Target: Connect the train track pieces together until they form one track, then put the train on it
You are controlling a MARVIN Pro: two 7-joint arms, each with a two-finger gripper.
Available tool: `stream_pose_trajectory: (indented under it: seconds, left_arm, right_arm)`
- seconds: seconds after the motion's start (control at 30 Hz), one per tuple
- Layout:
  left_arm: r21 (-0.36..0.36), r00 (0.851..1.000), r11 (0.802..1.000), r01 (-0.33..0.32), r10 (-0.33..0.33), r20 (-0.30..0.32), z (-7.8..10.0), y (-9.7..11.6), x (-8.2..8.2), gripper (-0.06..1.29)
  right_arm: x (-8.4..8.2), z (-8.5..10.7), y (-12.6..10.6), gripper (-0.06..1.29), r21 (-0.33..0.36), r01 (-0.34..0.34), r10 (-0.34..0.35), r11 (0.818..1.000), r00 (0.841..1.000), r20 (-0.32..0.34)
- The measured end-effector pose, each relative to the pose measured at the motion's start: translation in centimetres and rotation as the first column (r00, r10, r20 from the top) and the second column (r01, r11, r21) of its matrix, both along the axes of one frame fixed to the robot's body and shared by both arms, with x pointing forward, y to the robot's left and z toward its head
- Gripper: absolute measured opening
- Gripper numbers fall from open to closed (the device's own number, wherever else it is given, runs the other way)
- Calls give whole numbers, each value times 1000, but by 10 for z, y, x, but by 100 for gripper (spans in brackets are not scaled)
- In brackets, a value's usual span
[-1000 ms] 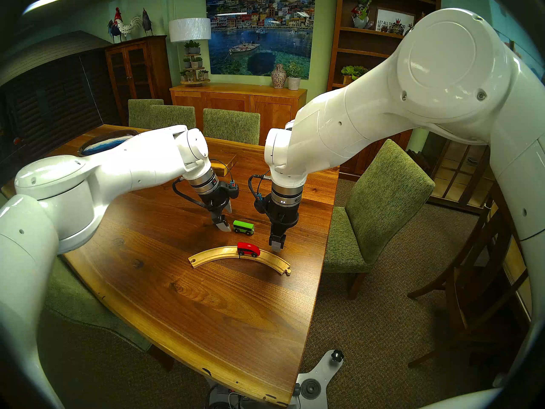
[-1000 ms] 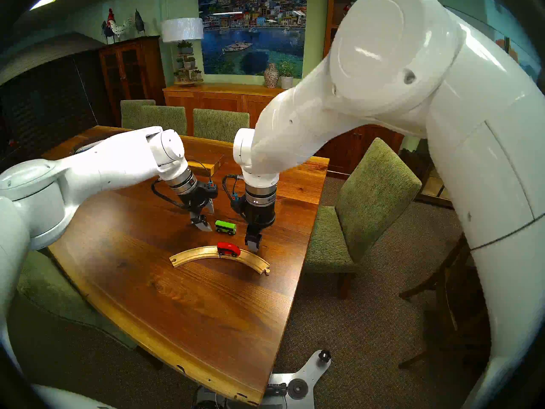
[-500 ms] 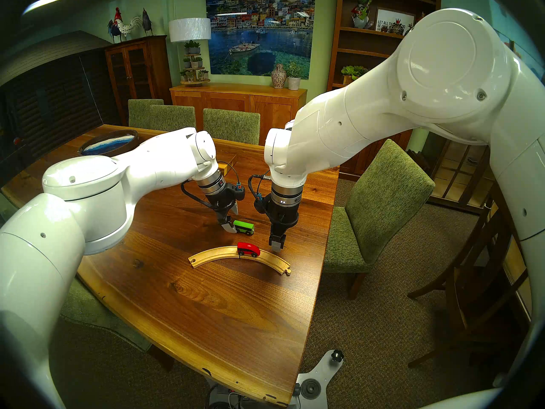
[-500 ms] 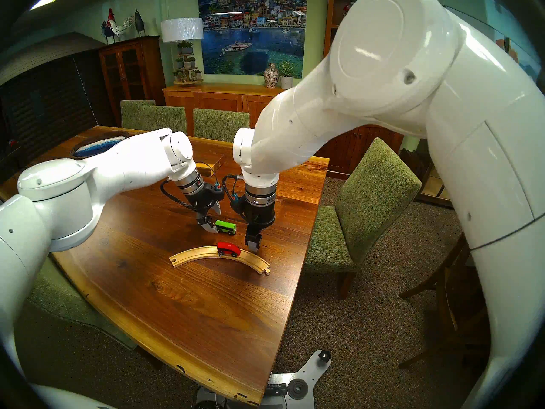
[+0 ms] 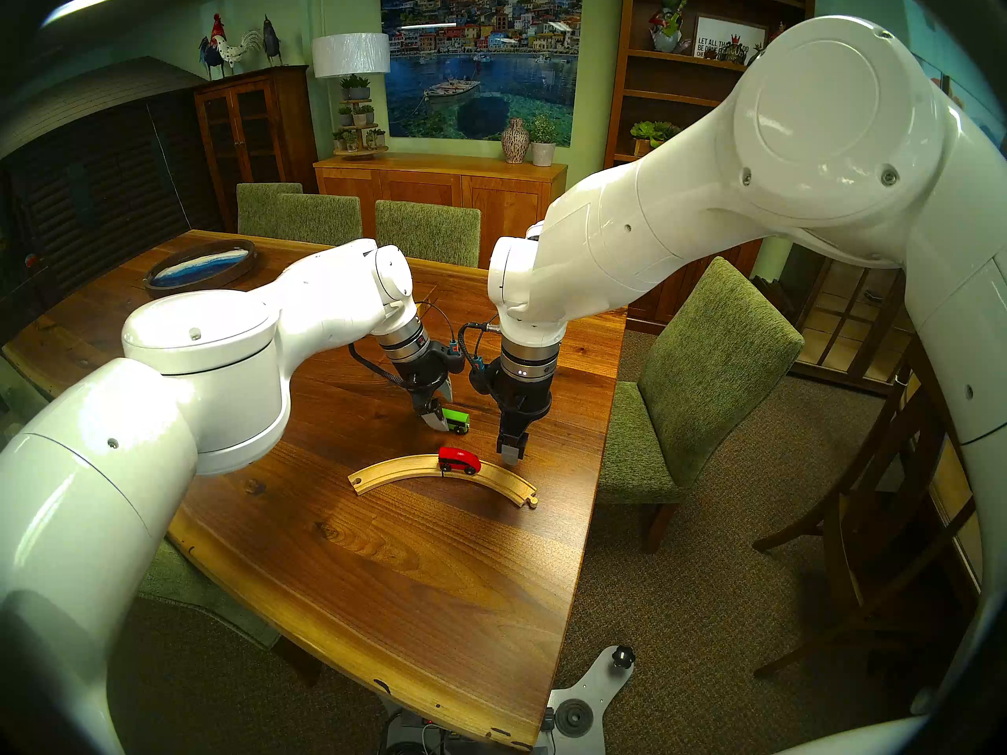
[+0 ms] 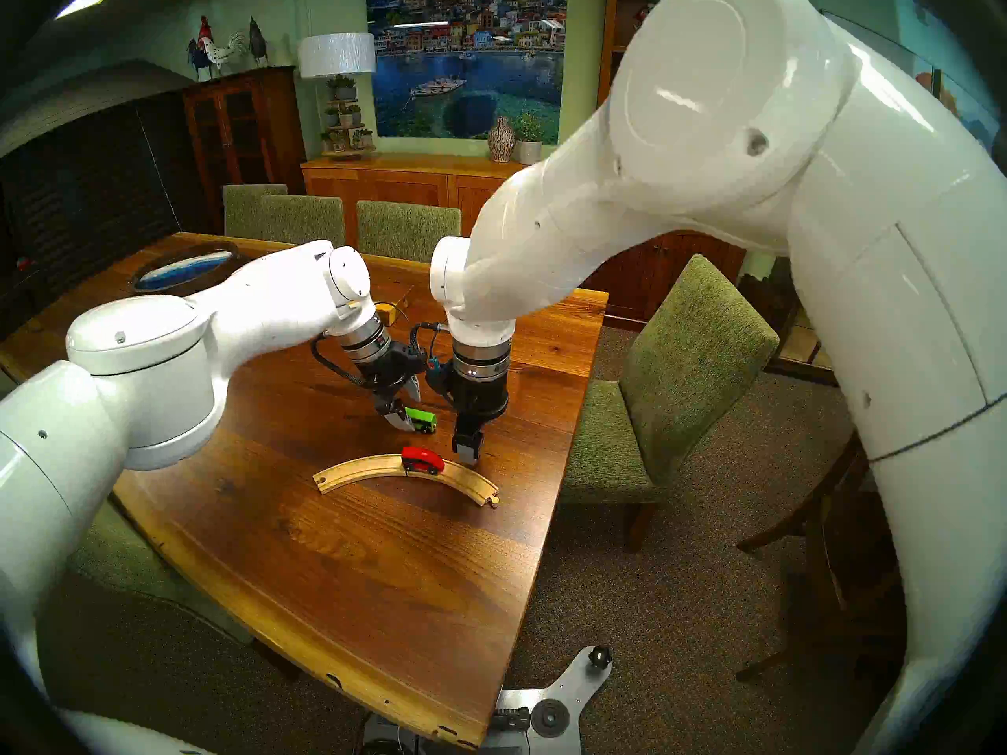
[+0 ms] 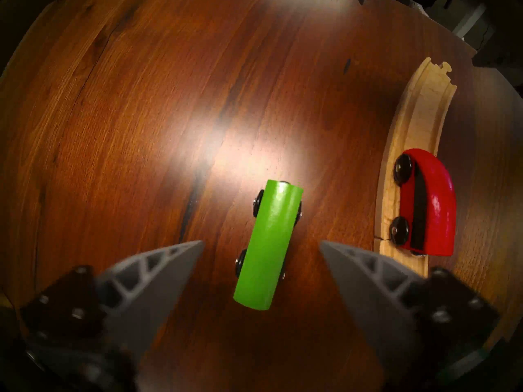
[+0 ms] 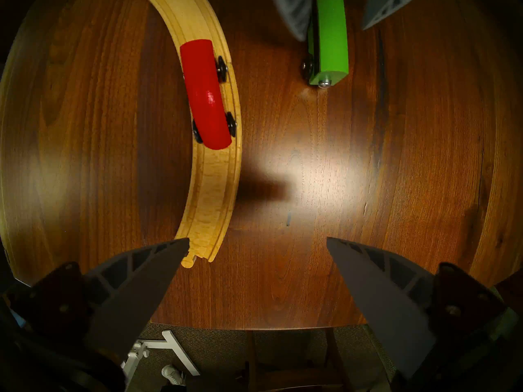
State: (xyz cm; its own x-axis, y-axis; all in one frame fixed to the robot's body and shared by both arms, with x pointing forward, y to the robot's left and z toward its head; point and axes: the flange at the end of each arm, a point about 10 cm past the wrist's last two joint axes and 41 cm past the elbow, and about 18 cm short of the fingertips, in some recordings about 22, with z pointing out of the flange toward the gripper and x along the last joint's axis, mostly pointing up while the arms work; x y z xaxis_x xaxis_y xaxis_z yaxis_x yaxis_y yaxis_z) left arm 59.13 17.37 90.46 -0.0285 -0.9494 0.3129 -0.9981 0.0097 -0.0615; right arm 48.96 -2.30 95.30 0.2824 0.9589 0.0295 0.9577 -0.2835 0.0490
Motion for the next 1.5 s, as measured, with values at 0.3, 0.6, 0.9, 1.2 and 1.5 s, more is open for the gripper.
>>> stream_pose_trajectory:
  seconds: [0.3, 0.6, 0.9, 1.2, 1.5]
  left_arm:
    - [13, 1000, 1000, 26, -26, 11, 0, -2, 2, 7]
    - [18, 999, 999, 45, -45, -4, 3, 4, 1, 5]
    - [10, 999, 999, 30, -30, -22, 20, 27, 3, 5]
    - [4, 997, 1000, 19, -18, -72, 40, 59, -1, 5]
    - [6, 995, 1000, -3, 4, -101, 40, 83, -6, 5]
  right_arm:
    - [0, 0, 0, 124, 0, 0, 0, 1000, 1000, 0]
    - [0, 0, 0, 124, 0, 0, 0, 1000, 1000, 0]
    - [0, 0, 0, 124, 0, -1, 1, 1000, 1000, 0]
    - [0, 0, 0, 124, -1, -1, 1, 1000, 1000, -1]
    - [0, -1, 0, 124, -2, -1, 1, 1000, 1000, -1]
